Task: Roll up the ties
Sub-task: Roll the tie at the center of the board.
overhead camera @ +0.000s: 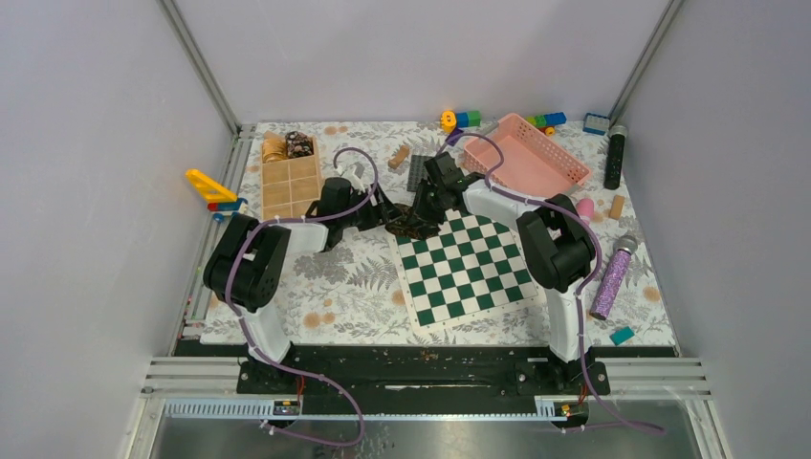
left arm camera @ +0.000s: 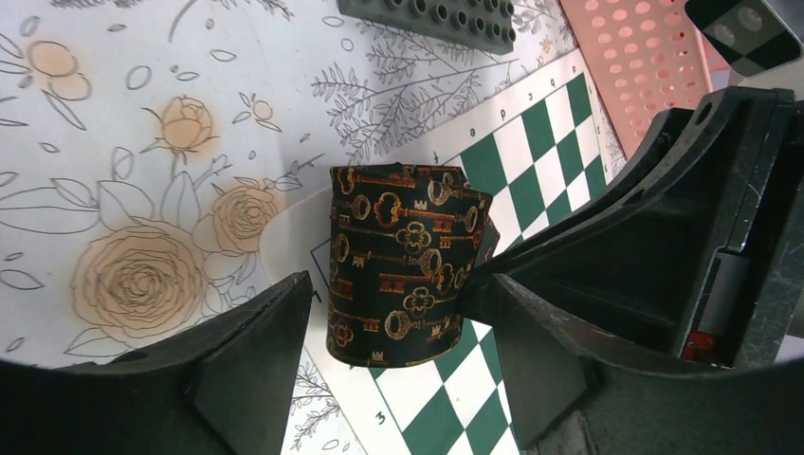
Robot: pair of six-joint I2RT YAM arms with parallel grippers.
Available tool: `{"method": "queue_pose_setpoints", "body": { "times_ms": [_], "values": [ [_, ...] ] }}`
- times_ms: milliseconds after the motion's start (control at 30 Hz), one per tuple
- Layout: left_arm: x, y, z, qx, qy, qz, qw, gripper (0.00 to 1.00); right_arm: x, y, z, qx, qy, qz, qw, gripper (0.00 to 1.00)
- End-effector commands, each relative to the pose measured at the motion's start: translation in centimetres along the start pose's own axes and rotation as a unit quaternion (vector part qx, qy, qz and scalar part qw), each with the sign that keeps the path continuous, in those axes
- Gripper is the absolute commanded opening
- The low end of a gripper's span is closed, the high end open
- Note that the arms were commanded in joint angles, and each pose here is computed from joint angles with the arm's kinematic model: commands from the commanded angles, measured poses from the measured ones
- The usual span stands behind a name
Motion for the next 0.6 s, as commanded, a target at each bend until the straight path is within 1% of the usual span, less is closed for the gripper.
{"method": "queue_pose_setpoints", "body": {
  "times_ms": [0,200,567],
  "values": [
    [0.6,-2.0,0.8,0.031,-0.012,-0.043,0.999,0.68,-0.1,-1.2,-0.4,0.013,-0.003,-0.028,1.000,0.31],
    [1.0,-1.9,0.2,0.026,-0.005,-0.043,0.999,0.66,-0.1,-1.7,-0.7,0.020,-0.002,-0.035,0.999,0.31],
    [2.0,-1.6,0.2,0.027,-0.001,-0.045,0.999,0.64,-0.1,-1.9,-0.8,0.030,-0.002,-0.021,0.999,0.32]
  ]
}}
Point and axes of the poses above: each gripper's point midway between its finger pads, its own x axis out along the fingers, its own y axis along the line the jaws close on, z = x × y, the point moved 5 cm from there along -x, back along the fingers, and after that the axes turned 2 degrees about -x, right-handed, at the moved point
